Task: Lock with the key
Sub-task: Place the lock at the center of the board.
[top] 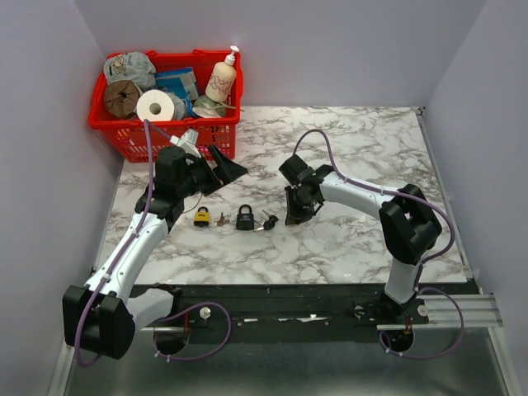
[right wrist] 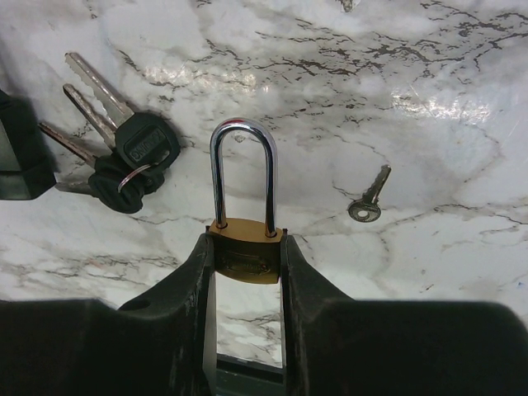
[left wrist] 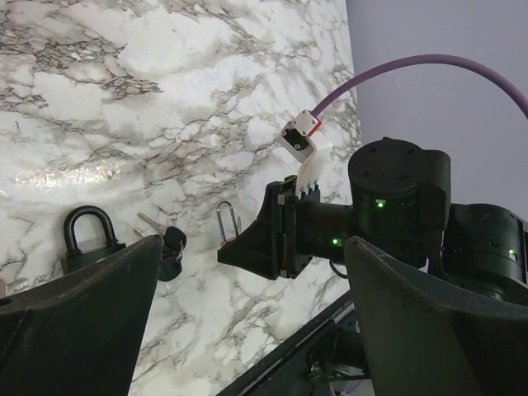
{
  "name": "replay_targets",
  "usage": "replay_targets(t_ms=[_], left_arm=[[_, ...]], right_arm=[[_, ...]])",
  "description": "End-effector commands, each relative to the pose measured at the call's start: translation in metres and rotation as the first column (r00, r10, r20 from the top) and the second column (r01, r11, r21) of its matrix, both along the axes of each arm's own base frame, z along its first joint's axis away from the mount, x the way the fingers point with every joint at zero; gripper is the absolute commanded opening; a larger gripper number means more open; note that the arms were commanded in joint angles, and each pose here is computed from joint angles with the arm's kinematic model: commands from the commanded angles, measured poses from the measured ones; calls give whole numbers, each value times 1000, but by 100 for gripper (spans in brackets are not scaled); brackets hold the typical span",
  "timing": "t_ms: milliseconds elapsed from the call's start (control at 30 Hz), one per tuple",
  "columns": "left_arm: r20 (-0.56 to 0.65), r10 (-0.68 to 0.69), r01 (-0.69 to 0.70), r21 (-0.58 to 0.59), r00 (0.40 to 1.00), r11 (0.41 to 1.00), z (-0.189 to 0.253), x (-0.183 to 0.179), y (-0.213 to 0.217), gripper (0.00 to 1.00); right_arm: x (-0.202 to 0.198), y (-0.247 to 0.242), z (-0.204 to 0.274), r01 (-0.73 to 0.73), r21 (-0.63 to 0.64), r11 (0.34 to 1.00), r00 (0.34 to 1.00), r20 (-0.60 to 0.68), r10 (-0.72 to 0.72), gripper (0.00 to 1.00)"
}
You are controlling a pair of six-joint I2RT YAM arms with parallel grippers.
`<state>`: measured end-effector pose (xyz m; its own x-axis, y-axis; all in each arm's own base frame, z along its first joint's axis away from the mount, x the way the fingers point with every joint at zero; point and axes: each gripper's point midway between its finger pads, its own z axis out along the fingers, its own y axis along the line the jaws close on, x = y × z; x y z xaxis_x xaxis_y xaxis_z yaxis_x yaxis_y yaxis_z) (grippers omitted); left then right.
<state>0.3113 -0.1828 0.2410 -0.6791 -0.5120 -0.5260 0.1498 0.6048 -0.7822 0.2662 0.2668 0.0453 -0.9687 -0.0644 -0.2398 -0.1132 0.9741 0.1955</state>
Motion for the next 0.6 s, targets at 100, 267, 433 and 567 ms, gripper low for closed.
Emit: replay_targets(t_ms=[100,267,433,567], left_arm=[[1,33,-33,-5,999,999,-3,1,6,99],[-4,36,-36,-7,999,999,-5,1,7,99],[-8,39,-39,-14,999,999,-5,1,8,99],[-8,39,-39,-14,999,999,-6,0,8,99]], right_arm=[[9,5,1,21,-48,999,999,32,-20,1],[7,4,-5,17,-74,997,999,34,-14,1],[8,5,-8,21,-85,996,999,36,-18,1],[9,6,-9,23,-96,995,999,39,-19,1]])
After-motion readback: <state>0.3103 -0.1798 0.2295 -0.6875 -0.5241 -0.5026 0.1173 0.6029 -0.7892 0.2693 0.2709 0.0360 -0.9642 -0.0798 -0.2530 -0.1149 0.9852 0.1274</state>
